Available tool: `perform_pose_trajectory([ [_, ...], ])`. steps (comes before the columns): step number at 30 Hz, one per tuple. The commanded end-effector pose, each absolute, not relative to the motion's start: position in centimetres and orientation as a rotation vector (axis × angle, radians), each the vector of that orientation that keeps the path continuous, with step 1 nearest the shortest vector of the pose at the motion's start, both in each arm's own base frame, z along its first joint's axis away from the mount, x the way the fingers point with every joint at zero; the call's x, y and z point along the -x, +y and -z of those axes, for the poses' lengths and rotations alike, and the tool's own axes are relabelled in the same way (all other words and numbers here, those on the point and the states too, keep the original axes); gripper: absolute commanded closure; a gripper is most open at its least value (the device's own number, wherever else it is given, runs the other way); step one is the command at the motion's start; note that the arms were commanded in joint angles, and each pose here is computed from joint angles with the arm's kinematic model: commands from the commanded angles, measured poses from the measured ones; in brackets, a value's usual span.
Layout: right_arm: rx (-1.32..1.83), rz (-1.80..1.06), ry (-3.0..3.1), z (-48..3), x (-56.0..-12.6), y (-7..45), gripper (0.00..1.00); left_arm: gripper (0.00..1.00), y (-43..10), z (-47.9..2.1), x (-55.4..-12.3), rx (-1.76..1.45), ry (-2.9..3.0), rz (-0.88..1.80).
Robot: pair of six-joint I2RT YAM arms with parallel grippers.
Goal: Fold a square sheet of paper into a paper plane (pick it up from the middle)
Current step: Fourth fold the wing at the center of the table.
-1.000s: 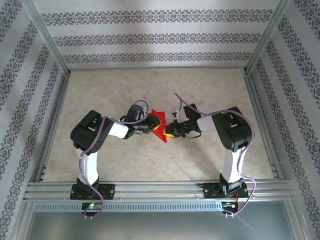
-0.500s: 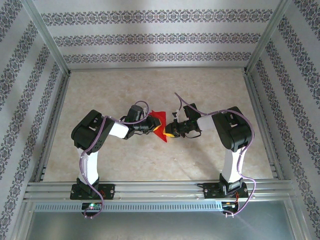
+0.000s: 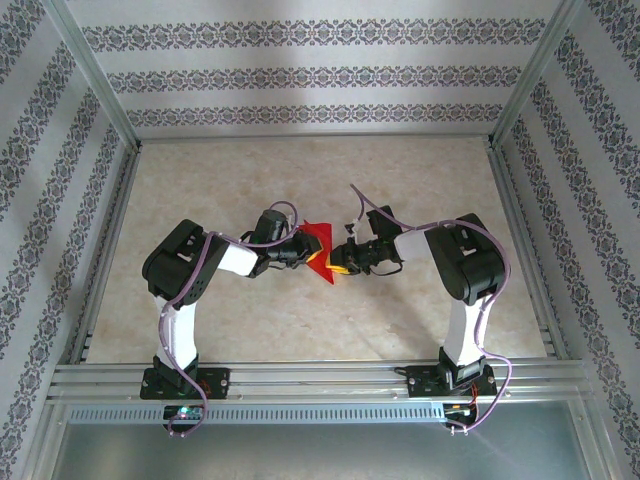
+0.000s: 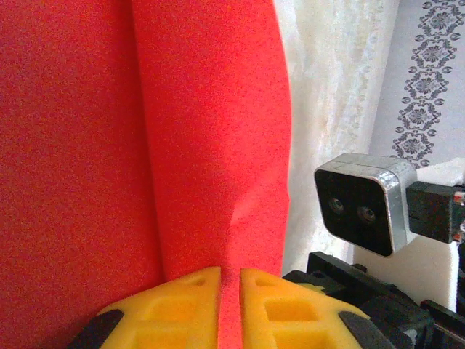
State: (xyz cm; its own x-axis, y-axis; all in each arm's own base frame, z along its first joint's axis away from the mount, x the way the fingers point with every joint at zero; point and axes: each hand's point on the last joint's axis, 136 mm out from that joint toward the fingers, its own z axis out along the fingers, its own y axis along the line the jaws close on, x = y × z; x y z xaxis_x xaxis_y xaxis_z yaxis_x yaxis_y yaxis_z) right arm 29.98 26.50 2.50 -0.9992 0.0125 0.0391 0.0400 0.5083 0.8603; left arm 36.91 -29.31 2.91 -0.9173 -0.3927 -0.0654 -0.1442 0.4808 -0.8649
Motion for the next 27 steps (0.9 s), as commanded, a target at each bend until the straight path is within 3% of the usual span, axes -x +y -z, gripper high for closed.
perform_pose_trajectory([
  [1, 0.207, 1.372, -2.758, -1.1, -29.7, 24.5, 0.79, 0.85, -28.2, 0.6, -35.2, 0.540, 2.620, 1.269],
  [17, 0.047, 1.456, -2.754, -4.5, -28.7, 25.6, 0.75, 0.85, -27.9, 1.2, -35.1, 0.555, 2.673, 1.215],
  [27, 0.038, 1.341, -2.800, -3.3, -27.9, 25.6, 0.72, 0.85, -27.8, 1.5, -34.9, 0.571, 2.696, 1.195],
])
